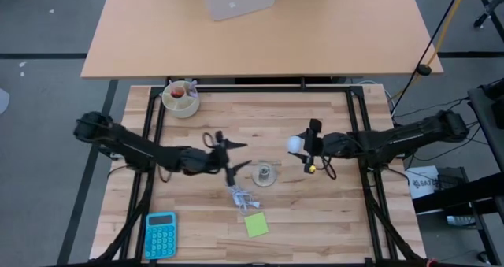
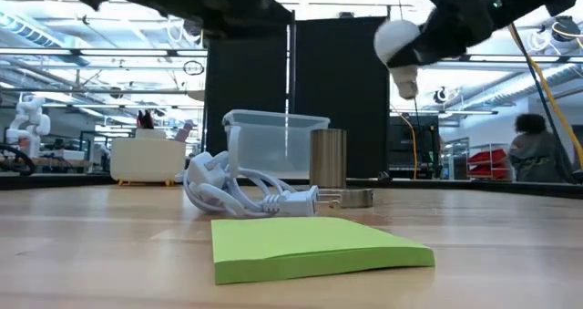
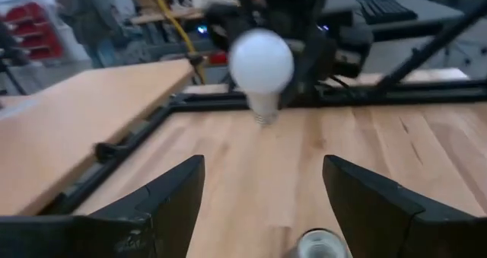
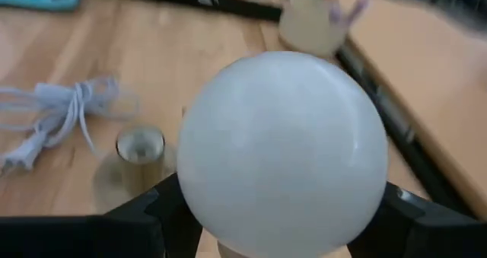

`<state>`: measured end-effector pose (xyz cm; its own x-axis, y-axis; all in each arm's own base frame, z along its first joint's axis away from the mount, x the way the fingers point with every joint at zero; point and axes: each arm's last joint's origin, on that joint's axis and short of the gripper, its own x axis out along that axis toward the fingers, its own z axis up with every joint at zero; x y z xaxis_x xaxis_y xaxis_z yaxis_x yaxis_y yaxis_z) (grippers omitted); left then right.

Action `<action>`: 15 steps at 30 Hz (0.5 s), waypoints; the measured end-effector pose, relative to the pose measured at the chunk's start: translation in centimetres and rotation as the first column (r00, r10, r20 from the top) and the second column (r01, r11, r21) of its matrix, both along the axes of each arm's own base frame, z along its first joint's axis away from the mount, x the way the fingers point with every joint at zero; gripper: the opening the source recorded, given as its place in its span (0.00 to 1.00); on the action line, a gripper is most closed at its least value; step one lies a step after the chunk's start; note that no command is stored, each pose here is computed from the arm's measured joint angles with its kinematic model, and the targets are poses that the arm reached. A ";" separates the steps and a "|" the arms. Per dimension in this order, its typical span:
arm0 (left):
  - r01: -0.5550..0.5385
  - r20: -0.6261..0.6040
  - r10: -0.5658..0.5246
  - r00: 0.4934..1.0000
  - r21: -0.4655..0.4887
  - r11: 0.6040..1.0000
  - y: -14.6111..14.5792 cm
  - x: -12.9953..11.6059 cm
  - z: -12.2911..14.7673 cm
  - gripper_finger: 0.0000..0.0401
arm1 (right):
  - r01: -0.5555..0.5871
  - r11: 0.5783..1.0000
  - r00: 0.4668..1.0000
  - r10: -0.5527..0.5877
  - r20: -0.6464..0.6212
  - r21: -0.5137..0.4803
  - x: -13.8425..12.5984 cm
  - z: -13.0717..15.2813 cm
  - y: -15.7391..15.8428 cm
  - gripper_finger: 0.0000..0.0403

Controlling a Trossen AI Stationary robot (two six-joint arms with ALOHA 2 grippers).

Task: Screw lightbulb
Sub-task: Remove the lightbulb from the lamp

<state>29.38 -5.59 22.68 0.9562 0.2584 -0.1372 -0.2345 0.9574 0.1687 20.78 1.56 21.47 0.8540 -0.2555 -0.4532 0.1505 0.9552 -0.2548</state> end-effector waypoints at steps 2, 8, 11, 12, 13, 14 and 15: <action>-0.018 0.016 0.018 1.000 0.000 1.000 0.1 -1.6 0.3 0.68 | 0.032 0.998 0.999 -0.030 -0.039 0.045 -0.6 -0.2 -0.1 0.60; -0.072 0.068 0.074 0.995 -0.039 0.997 0.3 -6.0 -0.7 0.68 | 0.083 0.975 0.988 -0.054 -0.143 0.205 -1.3 -1.3 0.0 0.60; -0.108 0.101 0.112 0.989 -0.050 0.993 0.3 -7.8 -2.1 0.68 | 0.113 0.951 0.977 -0.054 -0.204 0.287 -1.2 -2.1 0.2 0.60; -0.121 0.115 0.127 0.985 -0.058 0.991 0.4 -8.3 -2.5 0.68 | 0.124 0.943 0.972 -0.053 -0.230 0.307 -1.2 -2.5 0.2 0.60; -0.127 0.132 0.135 0.982 -0.070 0.989 0.5 -8.7 -2.8 0.68 | 0.133 0.934 0.966 -0.048 -0.253 0.330 -1.1 -2.8 0.3 0.60; -0.133 0.139 0.143 0.980 -0.080 0.988 0.5 -9.1 -3.1 0.68 | 0.144 0.925 0.960 -0.045 -0.275 0.351 -1.0 -3.2 0.4 0.60; -0.141 0.141 0.152 0.978 -0.089 0.986 0.6 -9.3 -3.4 0.68 | 0.158 0.916 0.954 -0.046 -0.295 0.368 -0.9 -3.5 0.4 0.60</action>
